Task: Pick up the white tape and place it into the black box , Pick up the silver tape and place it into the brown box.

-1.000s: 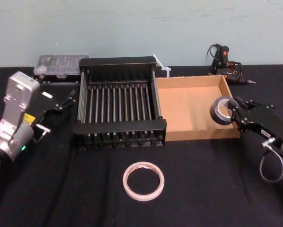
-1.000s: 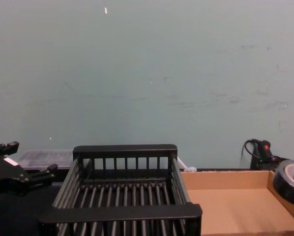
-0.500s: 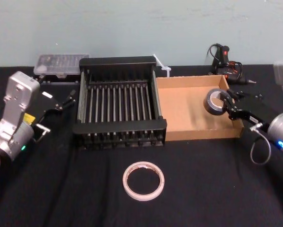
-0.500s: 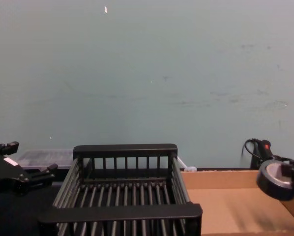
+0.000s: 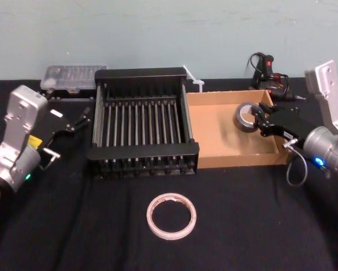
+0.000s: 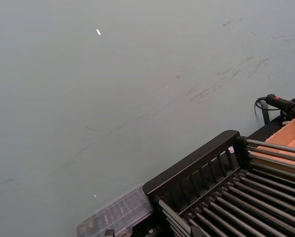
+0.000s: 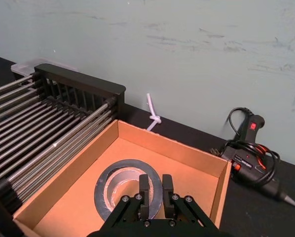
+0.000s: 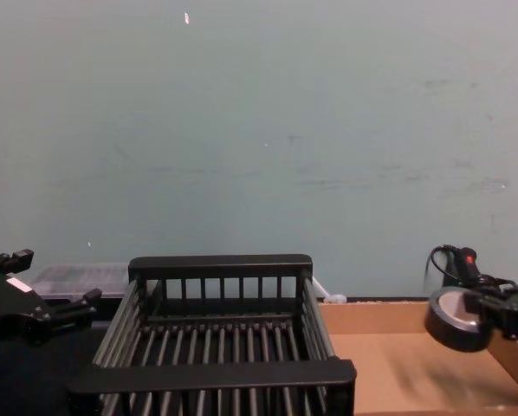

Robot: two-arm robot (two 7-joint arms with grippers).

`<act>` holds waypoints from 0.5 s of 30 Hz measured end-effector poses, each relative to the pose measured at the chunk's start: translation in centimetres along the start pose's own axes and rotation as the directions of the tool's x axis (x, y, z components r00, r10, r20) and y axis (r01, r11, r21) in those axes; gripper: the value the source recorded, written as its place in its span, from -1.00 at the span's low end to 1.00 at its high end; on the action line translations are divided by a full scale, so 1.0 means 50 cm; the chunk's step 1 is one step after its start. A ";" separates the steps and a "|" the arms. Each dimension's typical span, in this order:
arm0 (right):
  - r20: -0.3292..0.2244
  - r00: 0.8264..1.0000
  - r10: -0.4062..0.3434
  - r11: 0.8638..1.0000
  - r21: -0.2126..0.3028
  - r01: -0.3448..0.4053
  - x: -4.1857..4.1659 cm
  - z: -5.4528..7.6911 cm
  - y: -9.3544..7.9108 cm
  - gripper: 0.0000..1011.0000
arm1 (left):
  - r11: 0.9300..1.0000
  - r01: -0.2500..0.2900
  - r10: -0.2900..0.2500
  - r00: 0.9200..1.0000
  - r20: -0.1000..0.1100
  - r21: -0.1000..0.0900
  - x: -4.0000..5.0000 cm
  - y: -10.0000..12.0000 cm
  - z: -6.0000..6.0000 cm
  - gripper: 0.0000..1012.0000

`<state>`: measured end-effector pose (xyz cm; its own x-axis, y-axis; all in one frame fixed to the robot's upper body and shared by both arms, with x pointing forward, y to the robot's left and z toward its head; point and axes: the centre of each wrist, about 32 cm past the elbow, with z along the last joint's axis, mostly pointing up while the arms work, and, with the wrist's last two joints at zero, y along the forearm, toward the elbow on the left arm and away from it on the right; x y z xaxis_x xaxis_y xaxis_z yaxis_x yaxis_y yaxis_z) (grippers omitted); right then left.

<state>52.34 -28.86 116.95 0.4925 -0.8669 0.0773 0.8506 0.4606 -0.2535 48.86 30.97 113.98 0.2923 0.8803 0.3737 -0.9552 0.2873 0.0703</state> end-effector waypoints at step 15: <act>0.003 1.000 0.008 1.000 -0.029 -0.008 0.011 0.008 0.056 -0.68 | 1.000 0.000 0.000 1.000 0.000 0.000 0.000 0.000 0.000 0.98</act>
<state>55.06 -27.98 116.66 0.5000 -0.8625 0.0778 0.8408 0.4619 -0.2824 48.86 30.97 113.98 0.2923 0.8803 0.3737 -0.9552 0.2873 0.0703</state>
